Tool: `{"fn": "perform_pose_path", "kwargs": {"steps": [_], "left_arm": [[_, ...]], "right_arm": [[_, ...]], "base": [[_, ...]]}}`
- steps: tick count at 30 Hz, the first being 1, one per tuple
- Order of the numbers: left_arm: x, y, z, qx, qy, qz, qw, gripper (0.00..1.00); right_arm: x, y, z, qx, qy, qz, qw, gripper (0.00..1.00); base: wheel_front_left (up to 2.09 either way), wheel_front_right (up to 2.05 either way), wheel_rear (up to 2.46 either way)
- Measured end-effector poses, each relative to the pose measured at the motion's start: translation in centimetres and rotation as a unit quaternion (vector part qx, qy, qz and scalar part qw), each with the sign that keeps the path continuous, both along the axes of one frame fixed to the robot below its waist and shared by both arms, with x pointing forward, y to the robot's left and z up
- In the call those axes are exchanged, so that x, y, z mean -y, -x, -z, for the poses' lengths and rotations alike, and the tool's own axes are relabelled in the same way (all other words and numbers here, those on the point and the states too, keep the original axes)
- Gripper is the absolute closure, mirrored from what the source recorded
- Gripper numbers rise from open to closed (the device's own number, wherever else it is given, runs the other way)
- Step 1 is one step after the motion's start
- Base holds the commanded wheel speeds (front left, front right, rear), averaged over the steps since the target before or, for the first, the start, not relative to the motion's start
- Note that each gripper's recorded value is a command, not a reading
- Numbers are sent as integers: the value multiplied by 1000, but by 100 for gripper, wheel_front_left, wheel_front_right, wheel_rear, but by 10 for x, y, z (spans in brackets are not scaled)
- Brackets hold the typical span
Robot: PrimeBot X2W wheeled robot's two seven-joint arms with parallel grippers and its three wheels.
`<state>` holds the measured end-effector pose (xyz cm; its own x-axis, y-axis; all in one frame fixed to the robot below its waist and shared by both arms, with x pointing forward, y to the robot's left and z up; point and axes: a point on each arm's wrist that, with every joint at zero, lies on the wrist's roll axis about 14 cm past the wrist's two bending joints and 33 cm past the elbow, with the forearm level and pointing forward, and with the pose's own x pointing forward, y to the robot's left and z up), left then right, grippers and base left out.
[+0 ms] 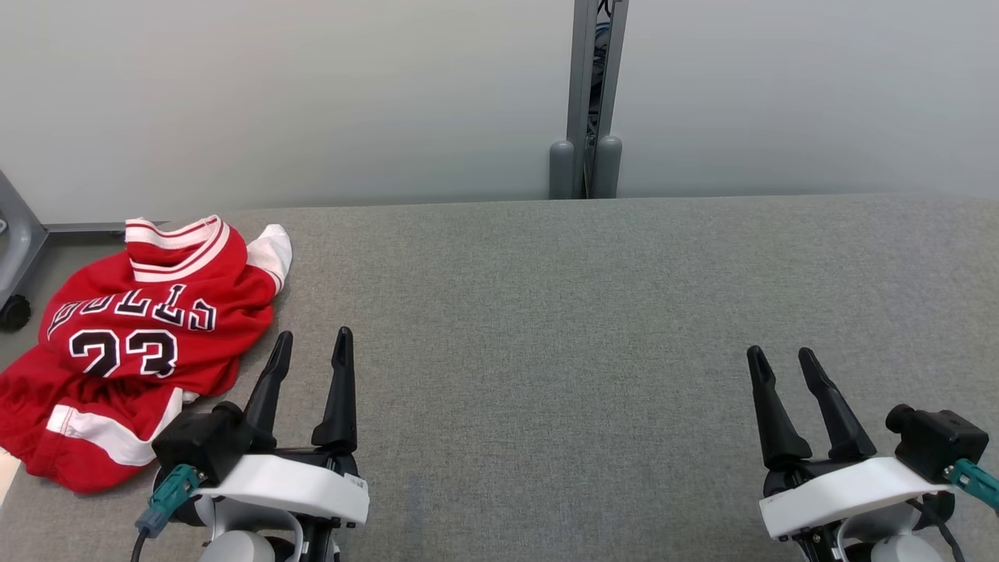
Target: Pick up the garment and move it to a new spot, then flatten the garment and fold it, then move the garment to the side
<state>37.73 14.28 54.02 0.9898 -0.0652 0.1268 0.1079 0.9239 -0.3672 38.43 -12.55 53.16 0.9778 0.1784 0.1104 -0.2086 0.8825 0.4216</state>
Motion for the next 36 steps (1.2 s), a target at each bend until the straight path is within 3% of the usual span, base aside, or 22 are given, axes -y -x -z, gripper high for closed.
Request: {"fn": "perform_pose_path", "kwargs": {"steps": [36], "left_arm": [[2, 18, -20, 66, -148, -16, 987, 0]], "right_arm": [[-11, 13, -26, 89, 129, -5, 988, 0]], "base": [[0, 0, 0]]}}
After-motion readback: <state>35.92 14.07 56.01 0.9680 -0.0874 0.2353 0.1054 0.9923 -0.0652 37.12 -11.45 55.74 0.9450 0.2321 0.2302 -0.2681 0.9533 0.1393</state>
